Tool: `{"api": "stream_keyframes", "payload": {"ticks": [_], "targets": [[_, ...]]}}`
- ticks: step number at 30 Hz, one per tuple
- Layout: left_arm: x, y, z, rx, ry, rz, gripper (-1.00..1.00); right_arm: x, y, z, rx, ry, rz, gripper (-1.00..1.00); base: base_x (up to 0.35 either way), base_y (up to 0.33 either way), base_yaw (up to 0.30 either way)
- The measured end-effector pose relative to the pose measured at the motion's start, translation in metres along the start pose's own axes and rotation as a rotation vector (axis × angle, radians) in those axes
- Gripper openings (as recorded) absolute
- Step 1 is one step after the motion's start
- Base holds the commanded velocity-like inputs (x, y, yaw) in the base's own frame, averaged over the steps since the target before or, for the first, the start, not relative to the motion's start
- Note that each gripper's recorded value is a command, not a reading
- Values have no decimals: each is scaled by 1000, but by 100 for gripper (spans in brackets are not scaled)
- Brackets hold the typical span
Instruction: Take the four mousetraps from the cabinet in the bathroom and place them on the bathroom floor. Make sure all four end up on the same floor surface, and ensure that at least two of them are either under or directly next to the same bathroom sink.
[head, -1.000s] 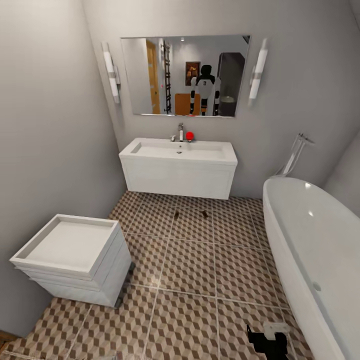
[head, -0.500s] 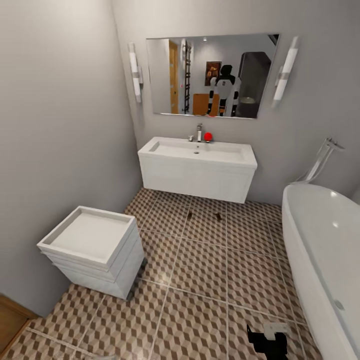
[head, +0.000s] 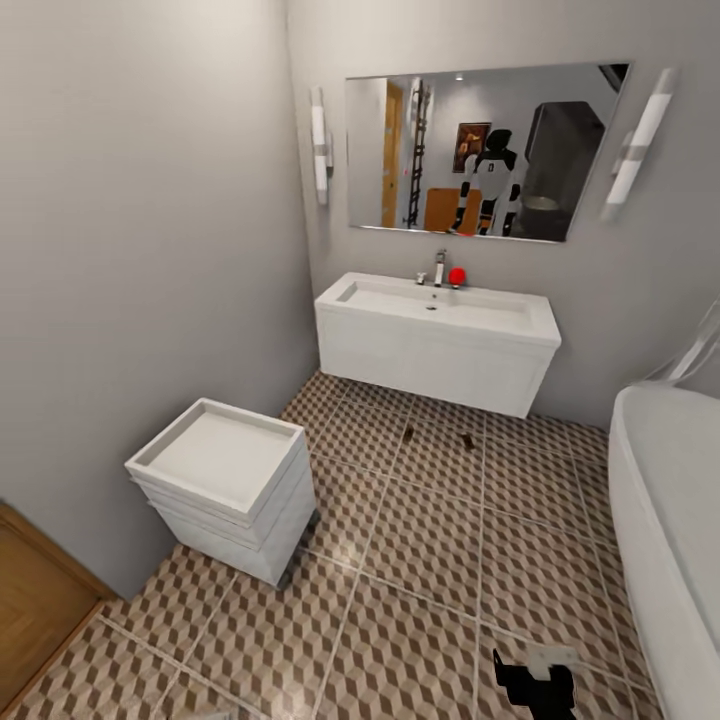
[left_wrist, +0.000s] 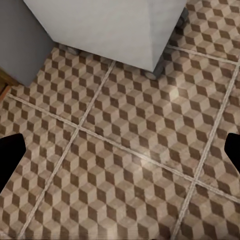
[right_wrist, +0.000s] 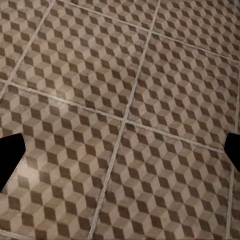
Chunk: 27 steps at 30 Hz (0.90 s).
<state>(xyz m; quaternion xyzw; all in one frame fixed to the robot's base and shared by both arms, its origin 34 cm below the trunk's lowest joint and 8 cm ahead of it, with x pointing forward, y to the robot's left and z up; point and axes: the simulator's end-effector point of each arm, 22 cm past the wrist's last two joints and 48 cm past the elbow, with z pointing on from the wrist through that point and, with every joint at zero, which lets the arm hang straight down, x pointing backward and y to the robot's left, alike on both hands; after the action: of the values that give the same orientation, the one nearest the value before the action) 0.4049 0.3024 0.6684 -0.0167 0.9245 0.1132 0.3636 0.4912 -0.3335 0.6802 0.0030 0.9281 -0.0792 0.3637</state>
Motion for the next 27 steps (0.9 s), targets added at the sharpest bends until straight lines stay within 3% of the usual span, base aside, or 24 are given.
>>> {"api": "stream_keyframes", "payload": {"ticks": [27], "targets": [[0, 0, 0, 0, 0, 0, 100, 0, 1, 0, -1, 0, 0, 100, 0, 0, 250]]}}
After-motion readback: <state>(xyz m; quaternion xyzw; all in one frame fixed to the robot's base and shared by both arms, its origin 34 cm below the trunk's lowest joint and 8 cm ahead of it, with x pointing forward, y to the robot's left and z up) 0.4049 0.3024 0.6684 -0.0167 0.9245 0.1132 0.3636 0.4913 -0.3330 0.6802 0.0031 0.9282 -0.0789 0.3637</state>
